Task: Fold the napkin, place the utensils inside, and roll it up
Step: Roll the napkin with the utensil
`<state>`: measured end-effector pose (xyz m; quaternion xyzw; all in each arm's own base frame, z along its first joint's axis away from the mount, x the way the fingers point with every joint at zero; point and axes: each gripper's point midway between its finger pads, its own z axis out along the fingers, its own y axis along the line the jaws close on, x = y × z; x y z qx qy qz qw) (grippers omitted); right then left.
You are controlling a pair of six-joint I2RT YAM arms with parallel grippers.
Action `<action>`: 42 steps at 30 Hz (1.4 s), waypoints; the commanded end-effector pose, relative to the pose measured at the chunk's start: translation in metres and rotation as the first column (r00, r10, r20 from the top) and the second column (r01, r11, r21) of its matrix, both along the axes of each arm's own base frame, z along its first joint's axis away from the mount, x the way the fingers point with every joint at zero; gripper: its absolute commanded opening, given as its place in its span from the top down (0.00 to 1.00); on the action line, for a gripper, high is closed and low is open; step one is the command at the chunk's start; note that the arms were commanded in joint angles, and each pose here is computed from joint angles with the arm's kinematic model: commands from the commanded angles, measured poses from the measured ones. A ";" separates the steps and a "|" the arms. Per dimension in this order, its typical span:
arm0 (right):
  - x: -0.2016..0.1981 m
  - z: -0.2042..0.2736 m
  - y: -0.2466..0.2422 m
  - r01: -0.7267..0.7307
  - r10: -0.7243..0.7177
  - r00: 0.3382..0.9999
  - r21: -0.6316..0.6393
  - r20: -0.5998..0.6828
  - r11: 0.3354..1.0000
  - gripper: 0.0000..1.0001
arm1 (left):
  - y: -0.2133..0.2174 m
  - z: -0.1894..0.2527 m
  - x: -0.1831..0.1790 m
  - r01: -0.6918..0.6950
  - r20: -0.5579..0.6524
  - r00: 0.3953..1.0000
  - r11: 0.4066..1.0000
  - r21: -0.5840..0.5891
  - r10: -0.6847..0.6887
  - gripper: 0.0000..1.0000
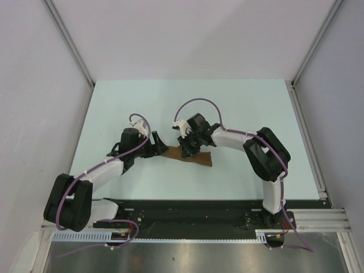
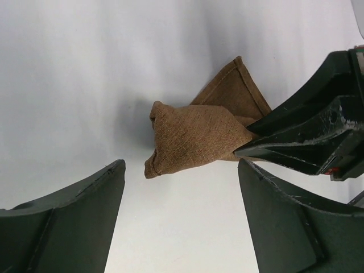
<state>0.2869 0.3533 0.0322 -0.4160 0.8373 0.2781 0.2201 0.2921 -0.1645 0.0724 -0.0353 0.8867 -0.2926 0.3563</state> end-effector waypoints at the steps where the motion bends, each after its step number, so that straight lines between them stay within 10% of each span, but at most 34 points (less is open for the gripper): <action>1: -0.047 -0.024 -0.014 -0.046 0.031 0.956 -0.045 -0.291 0.998 0.99 | -0.006 0.003 0.008 0.008 0.035 0.999 0.999 -0.041 -0.006 0.18; 6: -0.049 -0.025 -0.012 -0.073 0.056 0.937 -0.035 -0.345 0.997 1.00 | -0.016 0.005 0.018 0.021 0.051 0.999 0.996 -0.086 -0.017 0.28; 12: -0.044 -0.018 -0.011 -0.058 0.049 0.946 -0.019 -0.321 0.998 0.95 | -0.023 -0.005 0.027 0.035 0.025 0.999 0.994 -0.100 -0.033 0.63; 16: -0.039 0.002 -0.008 -0.056 0.058 0.966 0.015 -0.250 0.998 0.63 | -0.026 -0.014 0.028 0.046 -0.014 0.999 0.994 -0.098 -0.048 0.89; 28: -0.008 0.052 -0.012 0.014 -0.002 0.947 -0.035 0.320 0.999 0.34 | -0.026 -0.030 0.031 0.039 -0.121 0.992 0.998 -0.057 -0.046 0.96; 42: -0.005 0.009 -0.009 -0.024 0.083 0.919 -0.156 0.385 0.987 0.33 | -0.028 -0.032 0.031 0.050 -0.145 0.988 0.997 -0.054 -0.057 0.97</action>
